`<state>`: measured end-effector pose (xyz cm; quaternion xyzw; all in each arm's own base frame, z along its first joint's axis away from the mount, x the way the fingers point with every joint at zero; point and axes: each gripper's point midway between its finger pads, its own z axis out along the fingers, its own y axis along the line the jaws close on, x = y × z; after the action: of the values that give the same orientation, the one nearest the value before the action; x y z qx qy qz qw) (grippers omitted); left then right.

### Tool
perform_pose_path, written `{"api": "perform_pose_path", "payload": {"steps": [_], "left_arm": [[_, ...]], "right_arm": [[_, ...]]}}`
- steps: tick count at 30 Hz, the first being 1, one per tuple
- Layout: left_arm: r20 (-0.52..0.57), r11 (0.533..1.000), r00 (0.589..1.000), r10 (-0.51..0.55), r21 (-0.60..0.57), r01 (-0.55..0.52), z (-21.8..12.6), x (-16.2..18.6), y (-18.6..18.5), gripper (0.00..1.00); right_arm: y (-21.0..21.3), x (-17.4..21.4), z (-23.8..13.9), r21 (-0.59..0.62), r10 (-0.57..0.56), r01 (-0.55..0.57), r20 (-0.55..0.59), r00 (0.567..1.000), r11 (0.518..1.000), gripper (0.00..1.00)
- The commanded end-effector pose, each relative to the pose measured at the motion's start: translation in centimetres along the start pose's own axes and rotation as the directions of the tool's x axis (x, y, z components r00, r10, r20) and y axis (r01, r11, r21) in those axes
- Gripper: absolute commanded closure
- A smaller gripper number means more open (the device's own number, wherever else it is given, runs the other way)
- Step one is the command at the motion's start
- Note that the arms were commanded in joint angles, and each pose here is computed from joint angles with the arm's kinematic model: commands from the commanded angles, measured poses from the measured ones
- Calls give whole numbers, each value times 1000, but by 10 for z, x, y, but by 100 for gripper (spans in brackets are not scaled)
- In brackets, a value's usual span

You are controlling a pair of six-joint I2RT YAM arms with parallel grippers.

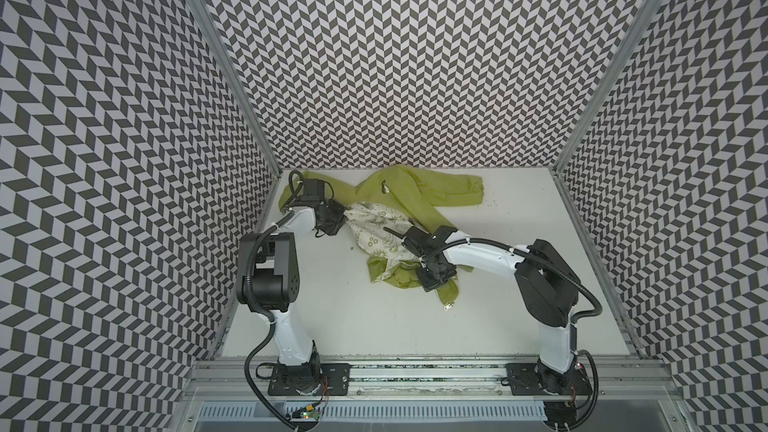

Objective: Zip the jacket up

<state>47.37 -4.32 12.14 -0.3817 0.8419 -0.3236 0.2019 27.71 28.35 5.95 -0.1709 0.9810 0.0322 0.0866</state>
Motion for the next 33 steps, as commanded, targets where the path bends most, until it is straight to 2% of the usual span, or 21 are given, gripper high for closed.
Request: {"api": "perform_pose_path", "payload": {"steps": [1,6,9,12,16,18,20,23,25,27,29,31,33], "left_arm": [[122,997,990,68,9,-70,-63,-29,-34,100],[226,992,968,111,35,-122,-129,-48,-67,100],[279,989,953,118,52,-138,-162,-52,-83,100],[320,987,940,118,65,-146,-191,-53,-95,100],[374,986,919,122,59,-155,-227,-55,-100,100],[396,986,908,137,37,-165,-237,-58,-100,100],[400,987,906,139,20,-160,-236,-62,-97,100],[360,992,926,114,10,-126,-209,-74,-90,100],[307,995,947,94,4,-100,-181,-81,-85,100],[269,996,959,93,-33,-87,-156,-89,-80,100],[259,995,963,78,-85,-58,-139,-102,-69,100],[268,993,962,42,-117,-10,-128,-119,-56,92],[280,992,960,-7,-119,42,-125,-134,-47,83]], "right_arm": [[1,-3,-70,-69,-32,42,135,990,997,100],[-2,7,-123,-128,-81,113,232,969,985,100],[7,18,-146,-201,-134,191,265,955,961,100],[20,27,-173,-299,-160,262,327,931,917,100],[40,41,-219,-431,-182,368,413,892,824,100],[41,46,-227,-452,-177,384,435,883,805,100],[40,52,-220,-454,-186,378,412,892,807,100],[33,56,-184,-413,-221,345,318,922,843,100],[21,53,-152,-331,-221,292,235,946,897,100],[0,48,-124,-201,-190,219,152,970,955,100],[-18,44,-100,-98,-137,144,73,988,985,100],[-23,40,-85,-84,-80,82,24,997,993,93],[-21,32,-86,-100,-49,53,42,998,994,78]]}}
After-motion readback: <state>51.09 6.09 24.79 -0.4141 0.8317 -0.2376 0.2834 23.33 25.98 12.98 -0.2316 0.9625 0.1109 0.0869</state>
